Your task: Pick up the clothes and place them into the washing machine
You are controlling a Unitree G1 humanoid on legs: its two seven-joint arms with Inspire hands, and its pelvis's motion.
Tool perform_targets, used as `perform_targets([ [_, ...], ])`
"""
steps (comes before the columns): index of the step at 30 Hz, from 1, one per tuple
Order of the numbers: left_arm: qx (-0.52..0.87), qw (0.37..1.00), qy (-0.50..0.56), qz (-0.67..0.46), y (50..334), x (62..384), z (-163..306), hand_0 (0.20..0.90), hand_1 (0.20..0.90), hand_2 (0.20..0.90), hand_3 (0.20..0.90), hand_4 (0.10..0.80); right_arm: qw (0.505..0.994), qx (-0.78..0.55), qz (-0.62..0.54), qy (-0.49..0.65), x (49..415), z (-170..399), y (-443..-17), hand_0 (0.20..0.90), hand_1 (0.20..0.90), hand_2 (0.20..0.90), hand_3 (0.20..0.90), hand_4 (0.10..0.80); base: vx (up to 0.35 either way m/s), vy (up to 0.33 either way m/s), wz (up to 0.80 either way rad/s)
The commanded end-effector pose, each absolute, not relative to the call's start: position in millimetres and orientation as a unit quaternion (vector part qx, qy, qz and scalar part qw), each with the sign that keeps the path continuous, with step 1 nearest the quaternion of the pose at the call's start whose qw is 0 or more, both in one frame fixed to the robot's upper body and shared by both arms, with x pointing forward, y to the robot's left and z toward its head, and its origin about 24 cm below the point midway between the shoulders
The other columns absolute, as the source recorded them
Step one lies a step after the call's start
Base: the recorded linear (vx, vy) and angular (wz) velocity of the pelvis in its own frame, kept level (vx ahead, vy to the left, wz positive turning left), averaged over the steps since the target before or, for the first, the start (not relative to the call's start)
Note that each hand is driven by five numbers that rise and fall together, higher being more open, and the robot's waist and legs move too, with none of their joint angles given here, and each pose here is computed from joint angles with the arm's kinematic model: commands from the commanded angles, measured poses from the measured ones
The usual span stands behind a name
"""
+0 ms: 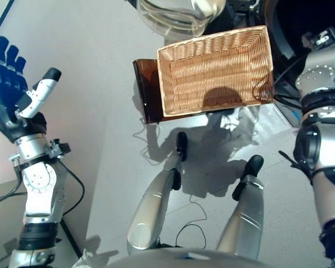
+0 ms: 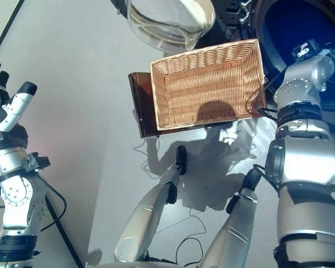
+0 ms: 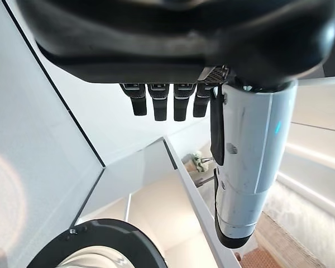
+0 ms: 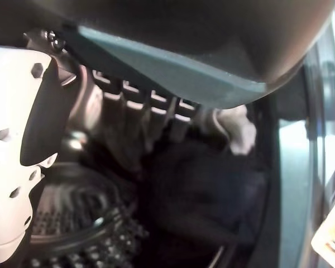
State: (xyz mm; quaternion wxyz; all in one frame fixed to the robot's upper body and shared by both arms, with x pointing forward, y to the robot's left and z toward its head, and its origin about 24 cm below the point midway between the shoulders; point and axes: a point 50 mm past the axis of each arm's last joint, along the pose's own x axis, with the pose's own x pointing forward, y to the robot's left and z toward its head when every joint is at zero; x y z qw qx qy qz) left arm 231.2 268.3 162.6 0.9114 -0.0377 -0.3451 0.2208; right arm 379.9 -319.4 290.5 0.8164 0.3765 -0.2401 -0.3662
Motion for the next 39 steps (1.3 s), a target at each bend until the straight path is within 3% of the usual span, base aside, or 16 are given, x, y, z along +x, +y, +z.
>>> perform_targets([
  [1, -0.060, 0.871, -0.426, 0.235, 277, 214, 183, 0.900, 0.900, 0.900, 0.900, 0.800, 0.827, 0.324, -0.340, -0.308, 373, 293, -315, 0.900, 0.900, 0.900, 0.900, 0.800, -0.027, 0.023, -0.07],
  [7, -0.061, 0.879, -0.416, 0.225, 277, 216, 179, 0.900, 0.900, 0.900, 0.900, 0.800, 0.830, 0.339, -0.345, -0.278, 378, 269, -311, 0.900, 0.900, 0.900, 0.900, 0.800, -0.047, 0.024, -0.05],
  [13, -0.070, 0.898, -0.378, 0.212, 275, 220, 165, 0.900, 0.900, 0.900, 0.900, 0.800, 0.850, 0.350, -0.339, -0.198, 386, 206, -291, 0.900, 0.900, 0.900, 0.900, 0.800, -0.035, 0.021, -0.05],
  [19, -0.110, 0.954, -0.242, 0.139, 244, 234, 111, 0.900, 0.900, 0.900, 0.900, 0.800, 0.869, 0.375, -0.315, -0.065, 378, 104, -237, 0.900, 0.900, 0.900, 0.900, 0.800, 0.040, 0.011, -0.06],
  [23, -0.107, 0.973, -0.162, 0.126, 235, 236, 79, 0.900, 0.900, 0.900, 0.900, 0.800, 0.875, 0.373, -0.307, -0.017, 363, 66, -222, 0.900, 0.900, 0.900, 0.900, 0.800, 0.061, -0.019, -0.19],
  [27, -0.080, 0.988, -0.043, 0.129, 229, 232, 28, 0.900, 0.900, 0.900, 0.900, 0.800, 0.879, 0.352, -0.320, 0.028, 334, 22, -222, 0.900, 0.900, 0.900, 0.900, 0.800, 0.092, -0.047, -0.05],
  [29, -0.051, 0.983, 0.069, 0.161, 233, 221, -22, 0.900, 0.900, 0.900, 0.900, 0.800, 0.909, 0.257, -0.315, 0.095, 304, -15, -223, 0.900, 0.900, 0.900, 0.900, 0.800, 0.097, -0.095, -0.08],
  [32, 0.001, 0.978, 0.132, 0.160, 234, 213, -47, 0.900, 0.900, 0.900, 0.900, 0.800, 0.920, 0.188, -0.308, 0.154, 279, -43, -229, 0.900, 0.900, 0.900, 0.900, 0.800, 0.081, -0.093, -0.07],
  [34, 0.030, 0.958, 0.228, 0.174, 241, 193, -83, 0.900, 0.900, 0.900, 0.900, 0.800, 0.917, 0.111, -0.307, 0.228, 236, -76, -244, 0.900, 0.900, 0.900, 0.900, 0.800, 0.121, -0.091, -0.22],
  [39, 0.083, 0.915, 0.351, 0.182, 252, 155, -120, 0.900, 0.900, 0.900, 0.900, 0.800, 0.911, -0.012, -0.253, 0.326, 184, -109, -249, 0.900, 0.900, 0.900, 0.900, 0.800, 0.085, -0.071, -0.12],
])
